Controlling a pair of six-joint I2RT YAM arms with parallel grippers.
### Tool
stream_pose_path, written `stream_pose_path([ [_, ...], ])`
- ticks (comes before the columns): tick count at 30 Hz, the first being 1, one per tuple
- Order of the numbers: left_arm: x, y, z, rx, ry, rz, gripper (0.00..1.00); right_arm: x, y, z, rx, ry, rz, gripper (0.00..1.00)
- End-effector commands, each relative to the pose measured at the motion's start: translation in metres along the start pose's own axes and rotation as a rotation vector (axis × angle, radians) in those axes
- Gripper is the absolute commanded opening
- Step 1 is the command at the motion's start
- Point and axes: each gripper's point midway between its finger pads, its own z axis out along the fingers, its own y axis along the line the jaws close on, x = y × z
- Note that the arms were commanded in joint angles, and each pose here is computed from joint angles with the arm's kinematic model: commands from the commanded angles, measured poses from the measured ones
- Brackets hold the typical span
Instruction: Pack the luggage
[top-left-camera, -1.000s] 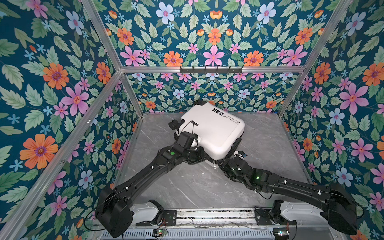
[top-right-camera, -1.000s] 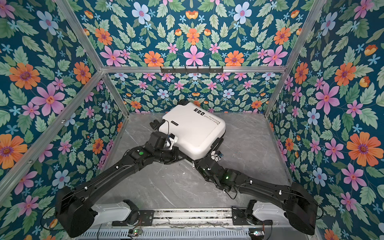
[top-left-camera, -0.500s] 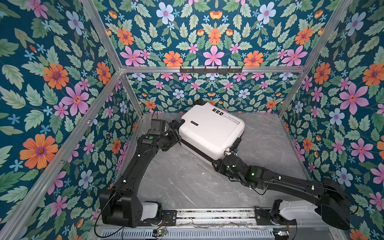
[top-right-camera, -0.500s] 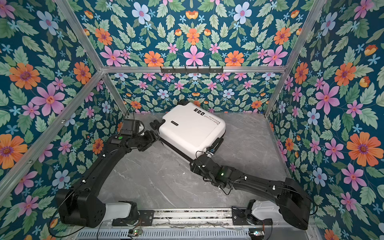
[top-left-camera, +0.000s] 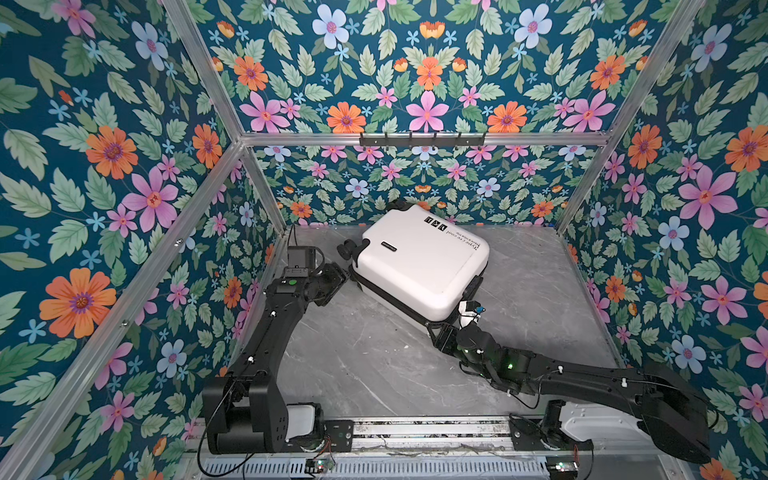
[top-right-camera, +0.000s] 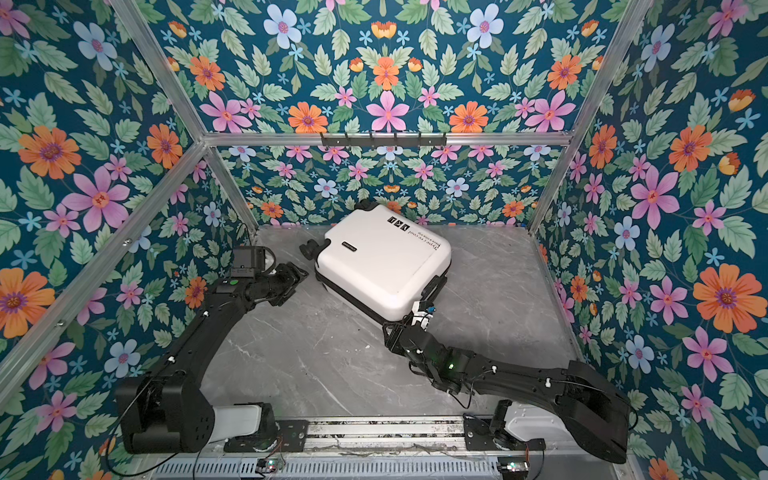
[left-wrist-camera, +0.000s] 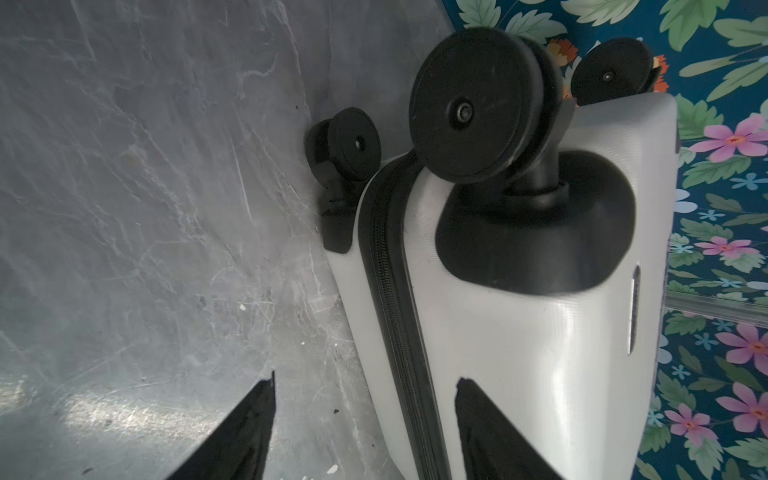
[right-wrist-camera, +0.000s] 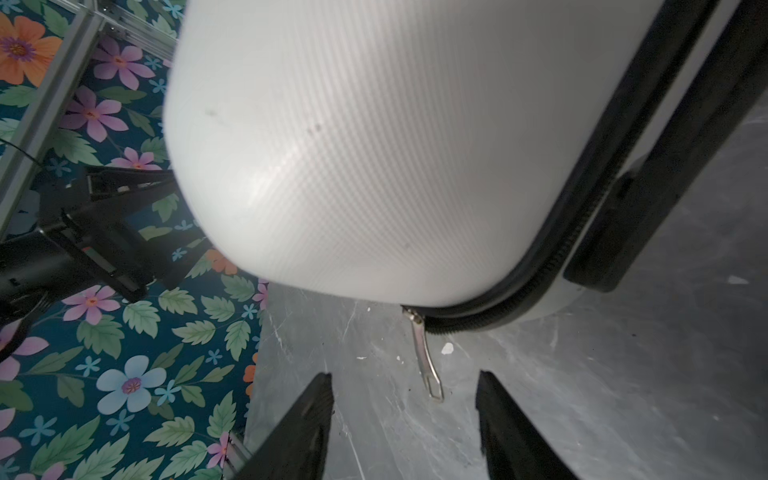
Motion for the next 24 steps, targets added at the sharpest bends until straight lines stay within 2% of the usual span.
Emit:
stream_pose_path([
  [1,-0.007,-0.009,-0.002,0.055,-0.022,-0.005,0.71,-0.009,0.017,0.002,-0.082,-0.056,0.069,0.57],
  [11,-0.004,-0.008,0.001,0.087,0.001,-0.021,0.71,0.001,-0.006,0.009,-0.035,-0.064,0.148,0.53],
  [24,-0.001,-0.007,0.005,0.096,0.024,-0.021,0.71,0.009,-0.013,0.023,-0.031,-0.067,0.170,0.49],
])
